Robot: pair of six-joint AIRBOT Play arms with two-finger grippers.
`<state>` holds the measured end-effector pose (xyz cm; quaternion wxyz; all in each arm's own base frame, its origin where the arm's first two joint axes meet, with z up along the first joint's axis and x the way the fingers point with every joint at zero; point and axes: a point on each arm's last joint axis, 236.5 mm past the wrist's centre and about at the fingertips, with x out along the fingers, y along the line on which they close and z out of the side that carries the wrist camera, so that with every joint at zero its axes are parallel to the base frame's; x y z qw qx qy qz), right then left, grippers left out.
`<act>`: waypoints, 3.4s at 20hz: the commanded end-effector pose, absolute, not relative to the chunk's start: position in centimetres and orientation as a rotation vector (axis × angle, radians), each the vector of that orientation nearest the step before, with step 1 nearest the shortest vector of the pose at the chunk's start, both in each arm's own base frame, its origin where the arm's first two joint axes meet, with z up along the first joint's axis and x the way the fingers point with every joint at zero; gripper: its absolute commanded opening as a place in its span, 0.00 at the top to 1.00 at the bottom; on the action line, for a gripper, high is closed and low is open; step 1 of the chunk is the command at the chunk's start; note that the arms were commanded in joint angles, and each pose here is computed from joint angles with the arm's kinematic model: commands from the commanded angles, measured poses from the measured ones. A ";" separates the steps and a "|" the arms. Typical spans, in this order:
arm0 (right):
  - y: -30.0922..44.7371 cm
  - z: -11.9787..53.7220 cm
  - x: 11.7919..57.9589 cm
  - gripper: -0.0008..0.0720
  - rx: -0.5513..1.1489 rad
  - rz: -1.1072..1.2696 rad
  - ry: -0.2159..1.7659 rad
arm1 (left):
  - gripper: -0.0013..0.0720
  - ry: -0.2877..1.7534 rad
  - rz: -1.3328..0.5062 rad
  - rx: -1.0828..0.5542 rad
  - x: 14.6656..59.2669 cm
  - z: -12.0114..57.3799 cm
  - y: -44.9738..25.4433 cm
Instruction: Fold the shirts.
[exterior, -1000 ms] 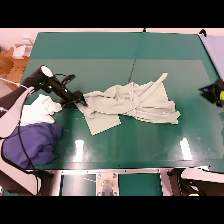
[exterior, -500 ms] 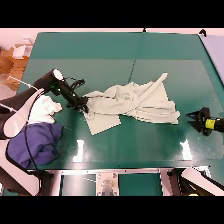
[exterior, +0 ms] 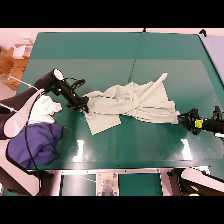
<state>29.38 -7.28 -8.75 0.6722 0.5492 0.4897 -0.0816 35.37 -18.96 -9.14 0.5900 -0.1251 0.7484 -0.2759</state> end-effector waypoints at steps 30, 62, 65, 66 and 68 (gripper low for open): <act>8.5 62.9 19.3 0.97 0.198 0.483 -0.496 | 0.95 -0.271 -0.682 -0.151 22.6 60.0 -15.0; -12.8 3.4 43.9 0.63 0.936 0.087 0.799 | 0.10 1.029 -0.706 -0.587 55.4 6.2 -11.7; -12.3 3.8 39.0 0.64 0.966 0.116 0.830 | 0.27 1.327 -0.708 -0.637 48.7 2.3 -6.7; -12.2 3.6 37.4 0.64 0.963 0.096 0.817 | 0.27 1.410 -0.703 -0.672 46.9 1.0 -6.2; -12.2 3.1 35.0 0.64 0.975 0.020 0.770 | 0.27 1.554 -0.652 -0.673 43.9 -2.9 -5.4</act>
